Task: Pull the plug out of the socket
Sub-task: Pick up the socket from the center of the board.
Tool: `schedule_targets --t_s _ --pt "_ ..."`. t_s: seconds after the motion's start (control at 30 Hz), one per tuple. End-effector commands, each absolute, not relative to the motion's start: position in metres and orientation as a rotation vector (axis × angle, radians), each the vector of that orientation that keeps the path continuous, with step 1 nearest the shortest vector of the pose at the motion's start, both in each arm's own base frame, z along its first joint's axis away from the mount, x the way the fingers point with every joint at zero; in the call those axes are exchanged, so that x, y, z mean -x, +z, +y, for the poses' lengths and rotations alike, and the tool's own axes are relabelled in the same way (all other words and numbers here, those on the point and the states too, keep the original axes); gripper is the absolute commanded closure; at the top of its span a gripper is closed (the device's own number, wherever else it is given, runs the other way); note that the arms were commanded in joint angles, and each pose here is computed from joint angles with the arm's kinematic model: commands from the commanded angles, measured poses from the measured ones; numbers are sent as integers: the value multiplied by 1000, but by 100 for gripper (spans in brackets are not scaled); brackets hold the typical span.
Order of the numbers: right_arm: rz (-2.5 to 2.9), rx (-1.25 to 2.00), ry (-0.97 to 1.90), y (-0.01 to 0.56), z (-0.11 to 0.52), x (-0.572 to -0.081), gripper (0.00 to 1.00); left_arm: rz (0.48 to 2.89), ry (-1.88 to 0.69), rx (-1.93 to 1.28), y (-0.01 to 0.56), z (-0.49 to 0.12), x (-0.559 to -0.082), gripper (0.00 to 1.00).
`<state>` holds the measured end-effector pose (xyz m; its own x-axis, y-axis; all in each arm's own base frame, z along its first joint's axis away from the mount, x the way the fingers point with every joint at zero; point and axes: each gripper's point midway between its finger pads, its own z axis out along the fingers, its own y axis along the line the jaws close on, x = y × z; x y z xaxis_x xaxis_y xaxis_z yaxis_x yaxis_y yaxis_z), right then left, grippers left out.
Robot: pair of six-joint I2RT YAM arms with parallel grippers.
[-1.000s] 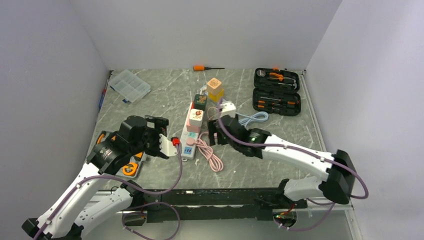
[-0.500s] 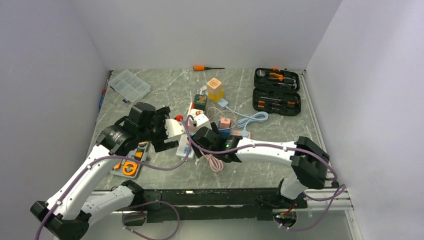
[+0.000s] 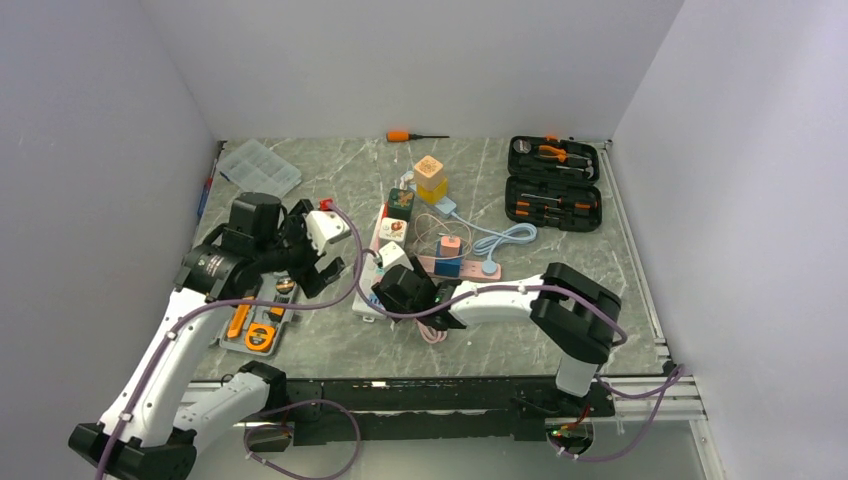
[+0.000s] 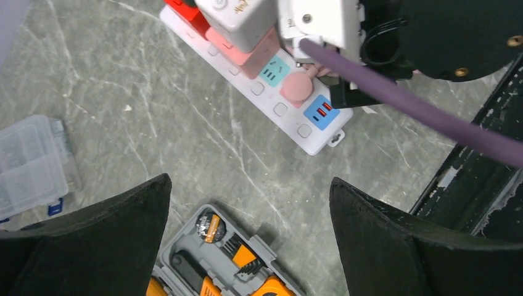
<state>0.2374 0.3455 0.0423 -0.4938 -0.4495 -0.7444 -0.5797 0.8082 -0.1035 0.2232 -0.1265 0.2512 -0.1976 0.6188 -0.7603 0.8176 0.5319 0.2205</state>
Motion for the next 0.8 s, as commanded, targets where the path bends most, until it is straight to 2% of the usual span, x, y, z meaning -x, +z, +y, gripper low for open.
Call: schedule_targets --t_s 0.0,0.17,0.3,0.47,0.77 --pt "2153 766 229 34 361 -245 32 1865 -341 -1231 241 -133 -216 1" --pt "2192 772 210 13 357 -241 36 1760 -219 -1368 209 -118 -202 2" --pt "2217 778 218 1 357 -237 41 1625 -144 -1360 199 -116 -203 1" --pt "2217 771 249 9 363 -236 59 1580 -182 -1413 185 -125 -201 1" --pt "2161 727 427 68 382 -235 92 1433 -125 -1571 158 -132 -204 1"
